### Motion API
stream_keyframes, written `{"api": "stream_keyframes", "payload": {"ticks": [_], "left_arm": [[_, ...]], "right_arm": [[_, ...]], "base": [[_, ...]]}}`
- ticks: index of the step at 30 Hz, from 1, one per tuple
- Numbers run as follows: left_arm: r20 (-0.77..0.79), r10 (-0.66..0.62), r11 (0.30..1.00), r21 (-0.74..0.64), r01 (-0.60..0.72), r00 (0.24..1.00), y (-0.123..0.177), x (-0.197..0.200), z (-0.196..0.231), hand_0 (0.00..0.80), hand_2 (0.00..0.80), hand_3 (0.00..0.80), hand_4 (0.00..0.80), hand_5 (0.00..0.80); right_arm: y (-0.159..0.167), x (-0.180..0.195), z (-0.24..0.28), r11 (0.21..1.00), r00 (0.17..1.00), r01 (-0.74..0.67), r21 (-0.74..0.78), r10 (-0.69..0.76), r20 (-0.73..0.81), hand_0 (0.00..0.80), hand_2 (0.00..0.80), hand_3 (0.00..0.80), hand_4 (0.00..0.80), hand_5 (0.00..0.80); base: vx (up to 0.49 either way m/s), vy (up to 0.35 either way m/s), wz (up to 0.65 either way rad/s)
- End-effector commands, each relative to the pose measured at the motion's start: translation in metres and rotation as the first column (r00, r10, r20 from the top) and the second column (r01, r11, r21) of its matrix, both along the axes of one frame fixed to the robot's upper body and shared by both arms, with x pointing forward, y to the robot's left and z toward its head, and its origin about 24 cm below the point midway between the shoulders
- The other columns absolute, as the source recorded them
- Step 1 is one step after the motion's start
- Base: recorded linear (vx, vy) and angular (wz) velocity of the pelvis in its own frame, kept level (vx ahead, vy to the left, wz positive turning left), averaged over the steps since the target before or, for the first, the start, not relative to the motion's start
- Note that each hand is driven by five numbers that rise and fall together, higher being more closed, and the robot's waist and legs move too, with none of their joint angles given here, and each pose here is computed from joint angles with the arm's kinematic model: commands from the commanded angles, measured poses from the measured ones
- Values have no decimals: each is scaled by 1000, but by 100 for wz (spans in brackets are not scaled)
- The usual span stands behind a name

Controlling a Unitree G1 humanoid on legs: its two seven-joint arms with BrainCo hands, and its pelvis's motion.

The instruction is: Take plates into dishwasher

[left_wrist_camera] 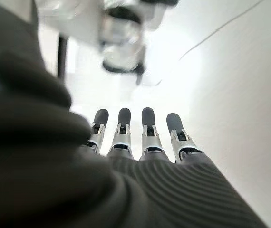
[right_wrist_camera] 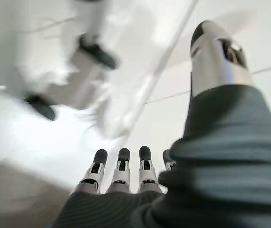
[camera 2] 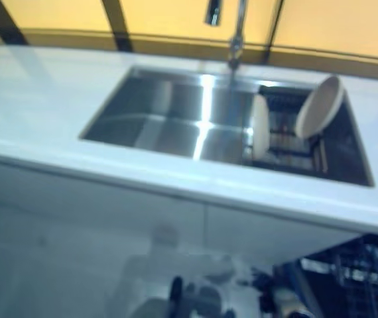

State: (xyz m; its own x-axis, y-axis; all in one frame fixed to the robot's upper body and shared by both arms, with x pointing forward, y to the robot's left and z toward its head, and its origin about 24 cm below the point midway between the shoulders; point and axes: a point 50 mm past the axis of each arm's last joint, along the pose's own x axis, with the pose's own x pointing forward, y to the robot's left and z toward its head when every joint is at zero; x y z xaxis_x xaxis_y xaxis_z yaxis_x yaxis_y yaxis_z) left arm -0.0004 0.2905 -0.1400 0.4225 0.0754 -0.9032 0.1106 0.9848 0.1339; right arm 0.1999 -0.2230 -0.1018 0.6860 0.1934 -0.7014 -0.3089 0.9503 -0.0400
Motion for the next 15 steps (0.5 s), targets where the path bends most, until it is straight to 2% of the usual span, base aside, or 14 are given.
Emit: {"api": "stream_keyframes", "payload": {"ticks": [1, 2, 4, 5, 7, 10, 11, 14, 15], "left_arm": [[-69, 14, 999, 42, -11, 998, 11, -45, 9, 0, 0, 0, 0, 0], [-72, 31, 998, 50, -27, 997, 14, -54, 13, 0, 0, 0, 0, 0], [-75, 38, 998, 53, -34, 996, 15, -58, 14, 0, 0, 0, 0, 0], [-83, 53, 997, 56, -48, 995, 15, -66, 16, 0, 0, 0, 0, 0], [-87, 61, 997, 60, -56, 994, 15, -72, 18, 0, 0, 0, 0, 0], [-92, 70, 995, 71, -63, 993, 14, -78, 19, 0, 0, 0, 0, 0], [-96, 77, 994, 83, -69, 992, 13, -82, 20, 0, 0, 0, 0, 0], [-138, 125, 986, 128, -108, 983, -16, -51, -7, 0, 0, 0, 0, 0], [-153, 134, 985, 131, -114, 979, -21, -43, -12, 0, 0, 0, 0, 0]], "right_arm": [[-11, 31, 52, 991, 973, -109, 77, 91, 211, 0, 0, 0, 0, 0], [-16, 30, 72, 982, 949, -163, 94, 130, 289, 0, 0, 0, 0, 0], [-20, 29, 81, 979, 939, -178, 101, 138, 316, 0, 0, 0, 0, 0], [-28, 29, 100, 973, 909, -204, 104, 149, 388, 0, 0, 0, 0, 0], [-37, 29, 116, 971, 886, -213, 107, 146, 440, 0, 0, 0, 0, 0], [-52, 26, 140, 975, 853, -193, 113, 110, 510, 0, 0, 0, 0, 0], [-62, 26, 157, 975, 823, -165, 148, 54, 566, 0, 0, 0, 0, 0], [-72, 33, 176, 962, 789, -163, 219, -6, 615, 0, 0, 0, 0, 0], [-81, 31, 197, 959, 771, -158, 236, -29, 636, 0, 0, 0, 0, 0]], "base": [[-18, -65, -29], [-17, -51, -22], [-9, -37, -16], [13, -29, -19], [19, -32, -18], [15, -19, -15], [81, -76, -14], [192, -54, -39], [167, 35, -46]]}}
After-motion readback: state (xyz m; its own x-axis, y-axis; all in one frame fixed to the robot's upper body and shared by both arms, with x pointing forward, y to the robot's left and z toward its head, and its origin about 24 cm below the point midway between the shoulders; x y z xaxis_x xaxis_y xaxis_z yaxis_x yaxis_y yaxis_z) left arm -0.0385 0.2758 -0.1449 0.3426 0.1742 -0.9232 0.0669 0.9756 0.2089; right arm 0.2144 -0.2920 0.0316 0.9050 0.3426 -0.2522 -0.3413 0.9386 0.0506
